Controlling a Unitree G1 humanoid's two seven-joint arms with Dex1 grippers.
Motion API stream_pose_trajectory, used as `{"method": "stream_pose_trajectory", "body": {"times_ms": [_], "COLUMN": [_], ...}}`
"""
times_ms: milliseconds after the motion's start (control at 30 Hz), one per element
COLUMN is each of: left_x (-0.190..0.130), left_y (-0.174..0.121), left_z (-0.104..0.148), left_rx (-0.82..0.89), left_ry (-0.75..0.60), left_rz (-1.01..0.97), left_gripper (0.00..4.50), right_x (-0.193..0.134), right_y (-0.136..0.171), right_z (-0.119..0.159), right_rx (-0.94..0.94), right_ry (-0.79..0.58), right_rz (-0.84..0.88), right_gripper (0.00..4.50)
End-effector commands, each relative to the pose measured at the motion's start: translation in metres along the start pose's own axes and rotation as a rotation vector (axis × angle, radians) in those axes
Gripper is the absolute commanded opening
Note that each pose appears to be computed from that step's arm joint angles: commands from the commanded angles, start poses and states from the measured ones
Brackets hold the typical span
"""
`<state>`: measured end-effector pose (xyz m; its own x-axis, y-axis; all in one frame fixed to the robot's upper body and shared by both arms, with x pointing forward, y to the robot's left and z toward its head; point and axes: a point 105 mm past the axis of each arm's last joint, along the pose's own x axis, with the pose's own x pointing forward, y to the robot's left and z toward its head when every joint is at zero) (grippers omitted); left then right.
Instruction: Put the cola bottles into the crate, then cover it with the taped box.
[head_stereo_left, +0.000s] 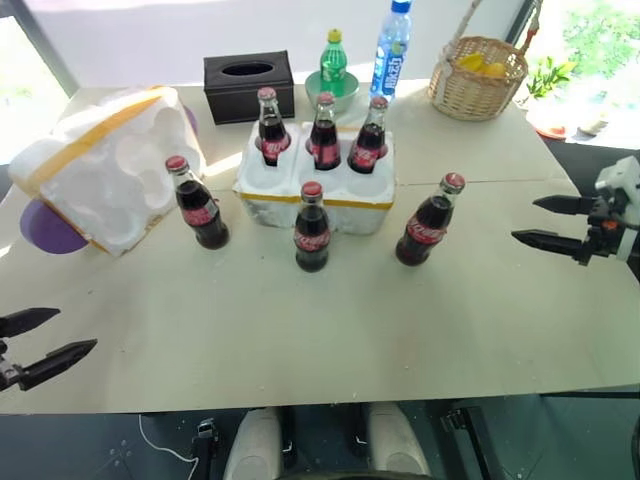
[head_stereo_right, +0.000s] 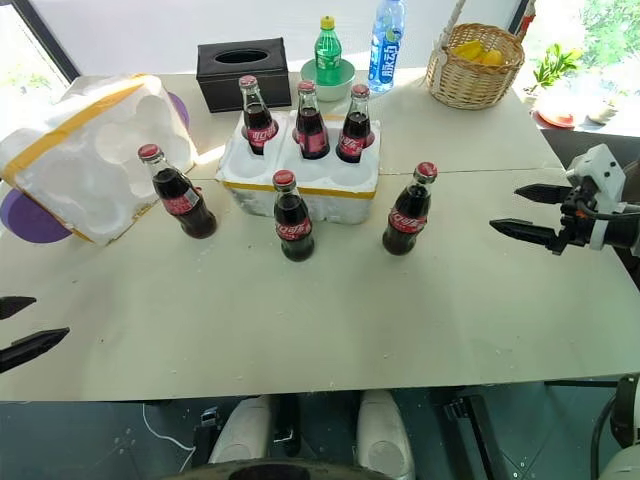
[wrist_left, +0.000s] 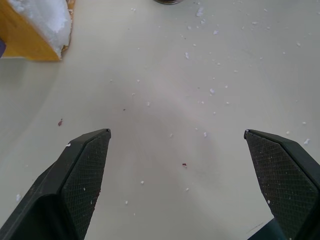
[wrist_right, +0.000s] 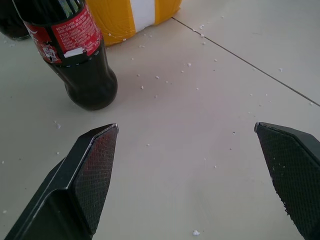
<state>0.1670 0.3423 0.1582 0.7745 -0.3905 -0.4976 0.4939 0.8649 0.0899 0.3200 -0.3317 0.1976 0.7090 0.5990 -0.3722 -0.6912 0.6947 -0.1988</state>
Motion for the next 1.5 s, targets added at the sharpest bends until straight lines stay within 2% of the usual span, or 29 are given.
{"method": "stream_pose_trajectory", "body": {"times_ms": [33, 633, 800, 867, 933, 1067, 1267, 1500], "left_x": [-0.001, -0.001, 0.007, 0.020, 0.035, 0.063, 0.108, 0.146], "left_y": [-0.002, 0.000, 0.002, 0.003, 0.003, -0.002, 0.008, 0.016], "left_z": [0.002, 0.007, 0.026, 0.045, 0.058, 0.074, 0.101, 0.119], "left_rx": [0.032, -0.001, 0.025, -0.015, -0.026, 0.007, 0.067, 0.121], "left_ry": [0.001, -0.028, -0.114, -0.234, -0.293, -0.326, -0.366, -0.366], "left_rz": [0.006, 0.043, 0.055, 0.046, 0.025, -0.033, -0.093, -0.149], "left_gripper": [4.49, 4.49, 4.49, 4.49, 4.49, 4.49, 4.49, 4.49], "right_x": [-0.005, 0.003, 0.000, -0.007, -0.014, -0.030, -0.048, -0.049], "right_y": [-0.004, -0.006, -0.005, 0.005, 0.015, 0.028, 0.088, 0.130], "right_z": [0.010, 0.006, 0.009, 0.021, 0.035, 0.062, 0.113, 0.134], "right_rx": [-0.033, -0.020, -0.037, -0.003, 0.014, 0.033, -0.008, -0.054], "right_ry": [-0.023, -0.045, -0.043, -0.050, -0.071, -0.109, -0.166, -0.204], "right_rz": [-0.014, -0.013, -0.012, 0.055, 0.114, 0.153, 0.345, 0.408], "right_gripper": [4.50, 4.50, 4.50, 4.50, 4.50, 4.50, 4.50, 4.50]}}
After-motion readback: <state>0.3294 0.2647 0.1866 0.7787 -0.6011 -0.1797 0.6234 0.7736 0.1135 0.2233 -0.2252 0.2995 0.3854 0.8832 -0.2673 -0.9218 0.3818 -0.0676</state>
